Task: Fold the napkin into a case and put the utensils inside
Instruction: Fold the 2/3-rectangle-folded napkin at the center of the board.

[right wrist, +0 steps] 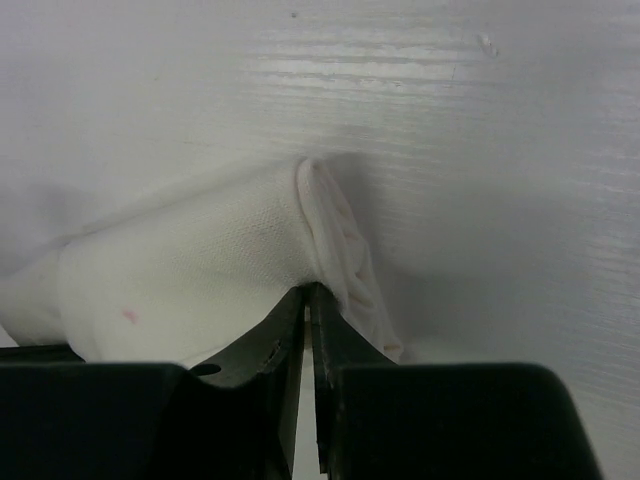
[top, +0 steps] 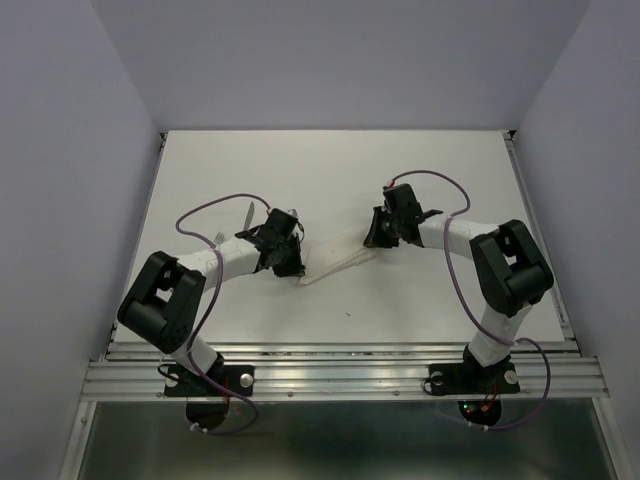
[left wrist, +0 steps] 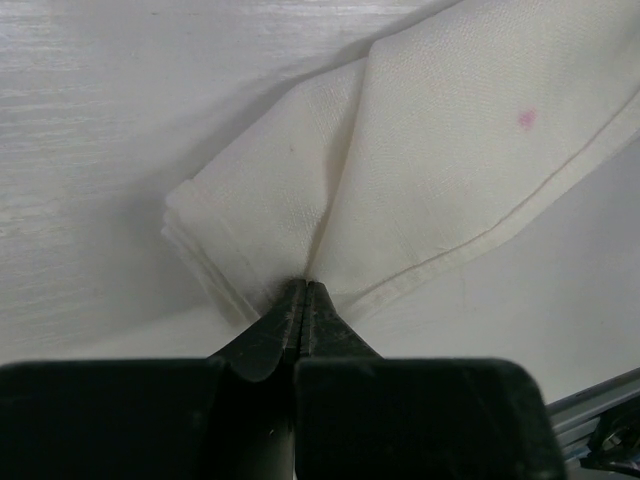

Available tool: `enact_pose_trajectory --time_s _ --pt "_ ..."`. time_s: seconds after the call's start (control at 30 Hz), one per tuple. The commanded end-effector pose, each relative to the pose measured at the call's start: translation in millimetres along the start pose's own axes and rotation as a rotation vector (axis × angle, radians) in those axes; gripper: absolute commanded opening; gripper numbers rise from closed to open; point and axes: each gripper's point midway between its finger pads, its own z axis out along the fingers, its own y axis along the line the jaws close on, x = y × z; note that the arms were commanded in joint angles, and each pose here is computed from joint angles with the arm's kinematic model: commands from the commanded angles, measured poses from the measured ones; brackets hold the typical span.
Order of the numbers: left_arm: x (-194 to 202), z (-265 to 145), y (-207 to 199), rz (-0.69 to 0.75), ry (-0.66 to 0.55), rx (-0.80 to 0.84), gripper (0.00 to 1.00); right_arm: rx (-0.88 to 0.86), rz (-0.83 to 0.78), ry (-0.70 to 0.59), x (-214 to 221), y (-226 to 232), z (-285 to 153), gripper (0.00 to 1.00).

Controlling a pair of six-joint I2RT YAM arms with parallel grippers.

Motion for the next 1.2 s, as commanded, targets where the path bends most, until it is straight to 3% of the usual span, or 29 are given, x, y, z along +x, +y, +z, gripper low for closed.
enact_pose_trajectory --time_s 0.0,0.23,0.33,0.5,0.63,0.8,1.03,1.17 --pt "11.7 5.0 4.0 -0.009 0.039 0.003 0.00 0.023 -0.033 0.015 6.9 -5.3 8.3 0.13" --pt "40.8 -3.5 -24.8 0.001 0.091 0.083 0.00 0.015 -0.087 -0.069 -26.9 9.0 -0.6 0.13" --pt "32.0 -19.3 -30.3 0.001 0.070 0.070 0.00 -0.016 -0.116 -0.085 -36.6 19.1 -5.2 0.13" --pt "-34.5 -63.0 -44.4 0.065 -0.127 0.015 0.03 -0.066 -0.157 -0.126 -50.0 34.4 -20.2 0.13" --pt "-71.2 -79.1 -58.5 0.120 -0.207 -0.009 0.09 -0.040 -0.128 -0.232 -69.3 36.4 -47.7 0.14" --pt "-105.6 -72.2 -98.7 0.197 -0.248 0.064 0.13 0.110 -0.010 -0.363 -86.4 -2.0 -74.5 0.22" --pt "-119.0 -38.1 -168.1 0.413 -0.261 0.104 0.37 0.166 0.195 -0.306 -59.2 -77.2 -81.7 0.26" --pt "-122.1 -15.7 -198.7 0.529 -0.302 0.036 0.38 0.171 0.231 -0.281 -45.9 -90.5 -83.0 0.27"
